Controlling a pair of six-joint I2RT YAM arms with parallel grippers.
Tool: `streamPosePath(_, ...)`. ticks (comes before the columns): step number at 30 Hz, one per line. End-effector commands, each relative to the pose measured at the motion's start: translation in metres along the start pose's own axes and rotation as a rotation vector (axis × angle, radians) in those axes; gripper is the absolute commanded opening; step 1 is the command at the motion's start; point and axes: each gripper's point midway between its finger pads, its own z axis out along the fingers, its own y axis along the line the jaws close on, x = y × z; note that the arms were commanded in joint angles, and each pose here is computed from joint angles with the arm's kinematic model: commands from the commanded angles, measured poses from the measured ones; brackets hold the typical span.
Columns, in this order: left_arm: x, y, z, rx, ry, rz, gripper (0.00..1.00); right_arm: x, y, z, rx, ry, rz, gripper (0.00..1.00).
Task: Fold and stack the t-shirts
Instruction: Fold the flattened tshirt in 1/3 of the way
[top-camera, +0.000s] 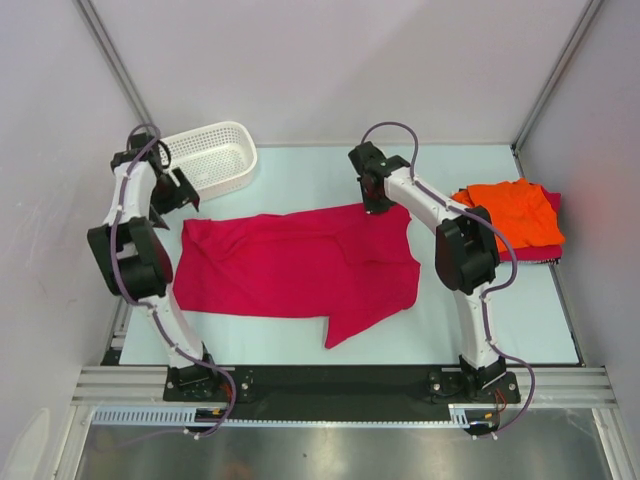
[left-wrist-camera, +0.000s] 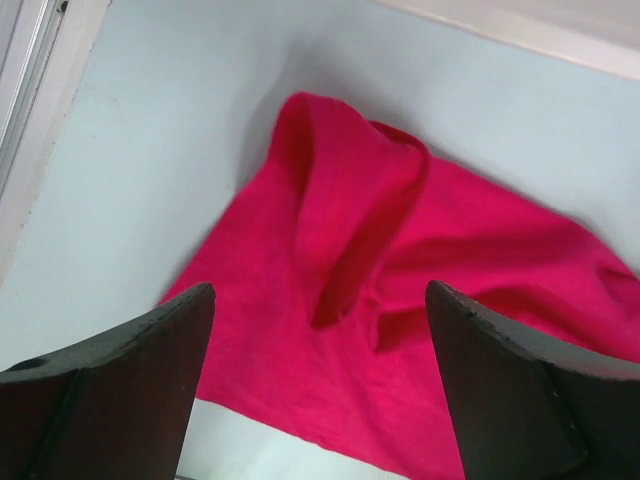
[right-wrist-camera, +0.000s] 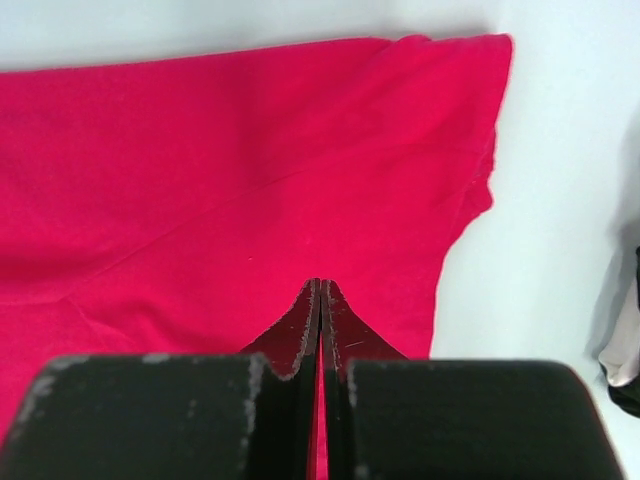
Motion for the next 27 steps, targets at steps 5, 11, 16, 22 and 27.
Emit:
streamPosePath(5,0.035,-0.024,-0.036,0.169,-0.004,0.086,0.77,-0.008,0.012,-0.001,-0.026,-0.015,0.002,0.0)
streamPosePath(11,0.074,-0.017,-0.01,0.152,0.107,0.111,0.61,-0.002,0.013,0.0,-0.028,-0.005,-0.006,0.0)
streamPosePath(16,0.089,-0.016,0.009,0.141,0.152,0.122,0.41,-0.001,0.01,0.0,-0.026,-0.01,-0.017,0.0)
streamPosePath(22,0.095,-0.013,0.034,0.104,0.183,0.113,0.26,0.003,0.009,-0.002,-0.028,-0.007,-0.022,0.0)
streamPosePath(27,0.085,-0.017,0.031,0.098,0.163,0.093,0.63,0.007,0.004,-0.006,-0.023,-0.007,-0.032,0.0)
